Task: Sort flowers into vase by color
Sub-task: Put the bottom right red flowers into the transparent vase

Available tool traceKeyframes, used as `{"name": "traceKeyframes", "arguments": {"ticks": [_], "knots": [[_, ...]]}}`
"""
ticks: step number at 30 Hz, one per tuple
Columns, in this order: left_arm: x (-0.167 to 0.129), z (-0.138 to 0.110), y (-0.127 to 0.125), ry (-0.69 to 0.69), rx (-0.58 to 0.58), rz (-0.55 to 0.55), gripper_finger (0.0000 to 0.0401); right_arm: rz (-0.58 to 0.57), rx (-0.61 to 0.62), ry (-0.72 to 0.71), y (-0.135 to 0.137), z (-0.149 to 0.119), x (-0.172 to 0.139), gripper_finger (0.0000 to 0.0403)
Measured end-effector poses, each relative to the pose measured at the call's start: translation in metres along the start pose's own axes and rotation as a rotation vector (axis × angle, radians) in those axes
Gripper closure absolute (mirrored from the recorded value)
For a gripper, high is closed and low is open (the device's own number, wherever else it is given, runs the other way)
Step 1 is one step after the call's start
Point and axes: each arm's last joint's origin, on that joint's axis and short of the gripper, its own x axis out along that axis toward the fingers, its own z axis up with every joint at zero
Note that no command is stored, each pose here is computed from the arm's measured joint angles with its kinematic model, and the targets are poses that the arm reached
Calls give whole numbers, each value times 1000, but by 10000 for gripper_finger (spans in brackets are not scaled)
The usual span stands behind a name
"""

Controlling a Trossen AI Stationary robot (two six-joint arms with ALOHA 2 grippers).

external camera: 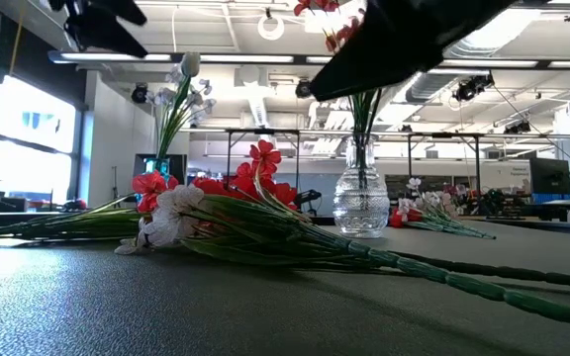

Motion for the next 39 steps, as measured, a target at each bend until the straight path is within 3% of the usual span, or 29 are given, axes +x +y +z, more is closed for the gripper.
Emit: {"name": "traceKeyframes", "arguments": {"ticks": [4, 8, 12, 16, 21, 26, 32, 39], "knots": [[27, -25, -12, -40, 2, 45, 119, 85, 79, 91, 3, -4, -17, 242], [55, -42, -19, -51, -11, 7, 119, 132, 208, 278, -2, -13, -40, 242], [78, -53, -22, -11, 24, -61, 119, 101, 410, 458, -9, -22, -58, 242], [96, -61, -18, 23, 62, -11, 119, 43, 516, 537, -10, -30, -62, 242], [113, -66, -13, 28, 68, 84, 119, 79, 559, 489, -2, -28, -51, 236], [125, -66, -13, -20, 44, 134, 119, 146, 566, 390, 7, -23, -30, 196], [127, -70, -19, 8, 43, 66, 119, 279, 535, 299, 24, -24, -1, 156], [114, -83, -37, 52, 31, -42, 119, 322, 497, 309, 61, -15, 24, 165]]}}
